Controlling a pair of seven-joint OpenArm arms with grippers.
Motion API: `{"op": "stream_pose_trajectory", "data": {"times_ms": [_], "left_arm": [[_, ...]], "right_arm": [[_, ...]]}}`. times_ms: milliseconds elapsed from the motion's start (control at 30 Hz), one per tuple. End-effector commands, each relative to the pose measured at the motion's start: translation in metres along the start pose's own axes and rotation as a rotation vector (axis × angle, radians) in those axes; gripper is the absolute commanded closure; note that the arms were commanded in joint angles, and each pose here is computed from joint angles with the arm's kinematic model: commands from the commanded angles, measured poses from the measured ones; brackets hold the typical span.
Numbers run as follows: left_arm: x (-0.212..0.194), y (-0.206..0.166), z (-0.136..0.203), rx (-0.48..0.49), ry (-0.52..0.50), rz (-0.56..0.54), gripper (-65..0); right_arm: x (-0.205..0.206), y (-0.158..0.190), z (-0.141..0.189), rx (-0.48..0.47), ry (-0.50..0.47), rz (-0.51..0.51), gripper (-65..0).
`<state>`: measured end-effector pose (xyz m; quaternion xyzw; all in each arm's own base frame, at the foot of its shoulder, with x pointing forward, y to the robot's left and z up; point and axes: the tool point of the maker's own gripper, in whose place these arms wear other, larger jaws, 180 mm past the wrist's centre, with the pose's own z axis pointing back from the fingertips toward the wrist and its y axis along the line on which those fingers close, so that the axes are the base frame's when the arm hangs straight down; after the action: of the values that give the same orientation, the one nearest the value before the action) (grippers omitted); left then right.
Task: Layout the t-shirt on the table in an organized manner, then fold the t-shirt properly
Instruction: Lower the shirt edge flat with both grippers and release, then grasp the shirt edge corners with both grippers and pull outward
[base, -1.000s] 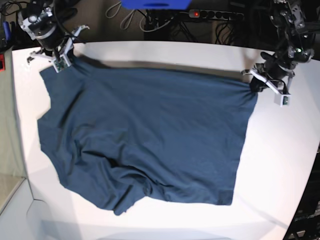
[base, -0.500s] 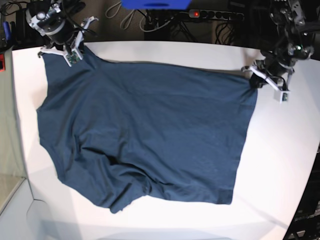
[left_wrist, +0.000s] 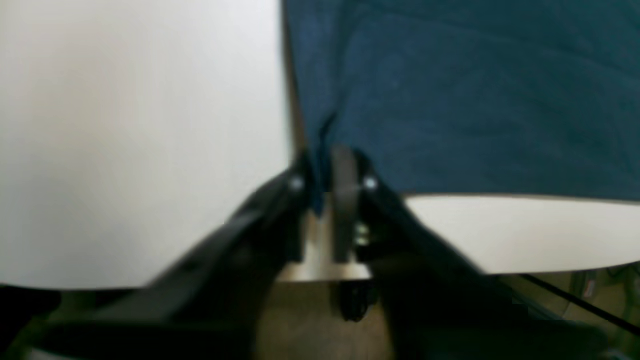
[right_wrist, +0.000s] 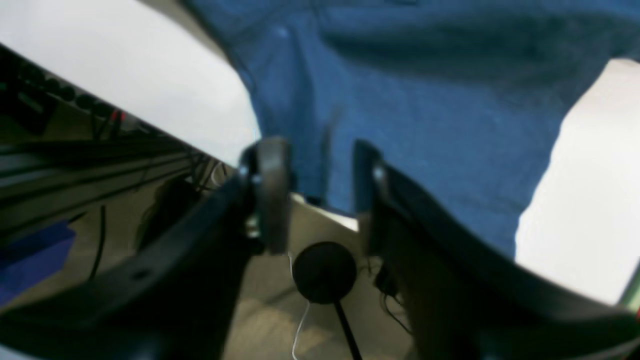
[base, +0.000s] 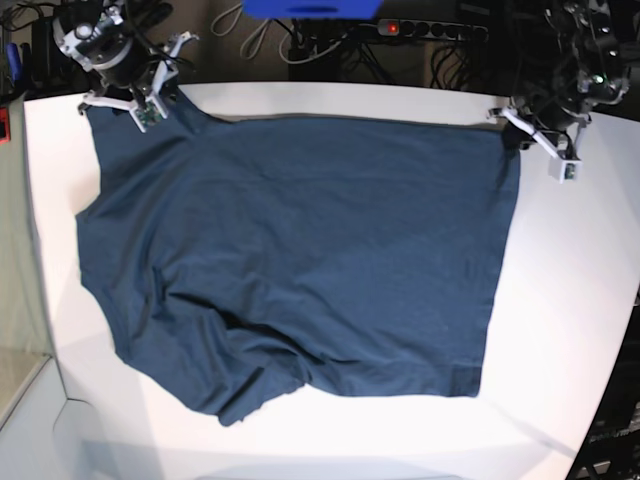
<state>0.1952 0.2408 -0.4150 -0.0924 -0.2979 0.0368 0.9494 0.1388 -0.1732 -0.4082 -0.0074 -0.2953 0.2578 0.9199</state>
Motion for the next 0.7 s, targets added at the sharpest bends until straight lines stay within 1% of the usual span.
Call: {"op": "stream_pose_trajectory", "data": {"times_ms": [0,100,167,267,333,400,467,500,600,633,667], "left_arm": [[0.01,0.002,0.005,0.003,-0.031,-0.013,-15.0],[-0.001,0.002,0.008,0.0,-0.011,-0.016,-25.7],[-0.002,-0.006,0.009,-0.043,-0.009,-0.061,-29.8],[-0.004,-0.007,0.019,-0.082,-0.021,-0.133,-32.7],[0.005,0.0,0.031,-0.076,-0.06,-0.177,-32.6],[0.014,0.002,0.041,-0.074,-0.103,-0.203,-32.6],[0.032,0.004,0.046,-0.052,-0.164,-0.2,-32.5],[0.044,0.001,0.047,-0.05,-0.203,-0.2,-32.5],[0.07,-0.015,0.044,-0.076,-0.281,-0.204,-32.0],[0.078,-0.027,0.039,-0.103,-0.299,-0.206,-29.9],[0.083,-0.037,0.033,-0.127,-0.301,-0.215,-25.7]], "right_arm": [[0.001,-0.002,0.005,-0.009,-0.01,0.008,-25.6],[0.0,-0.005,0.009,-0.021,-0.004,0.01,-29.5],[0.0,-0.011,0.012,-0.043,-0.005,0.007,-31.4],[-0.008,-0.03,0.02,-0.099,0.013,-0.01,-31.8],[-0.012,-0.046,0.025,-0.148,0.021,-0.023,-31.6],[-0.006,-0.066,0.027,-0.201,0.004,-0.032,-31.0],[0.001,-0.084,0.027,-0.246,-0.018,-0.043,-27.7],[0.007,-0.091,0.027,-0.266,-0.034,-0.051,-24.6],[0.021,-0.106,0.021,-0.295,-0.073,-0.067,-11.7],[0.024,-0.109,0.018,-0.297,-0.082,-0.074,-6.6],[0.026,-0.111,0.014,-0.295,-0.086,-0.082,-2.2]]}}
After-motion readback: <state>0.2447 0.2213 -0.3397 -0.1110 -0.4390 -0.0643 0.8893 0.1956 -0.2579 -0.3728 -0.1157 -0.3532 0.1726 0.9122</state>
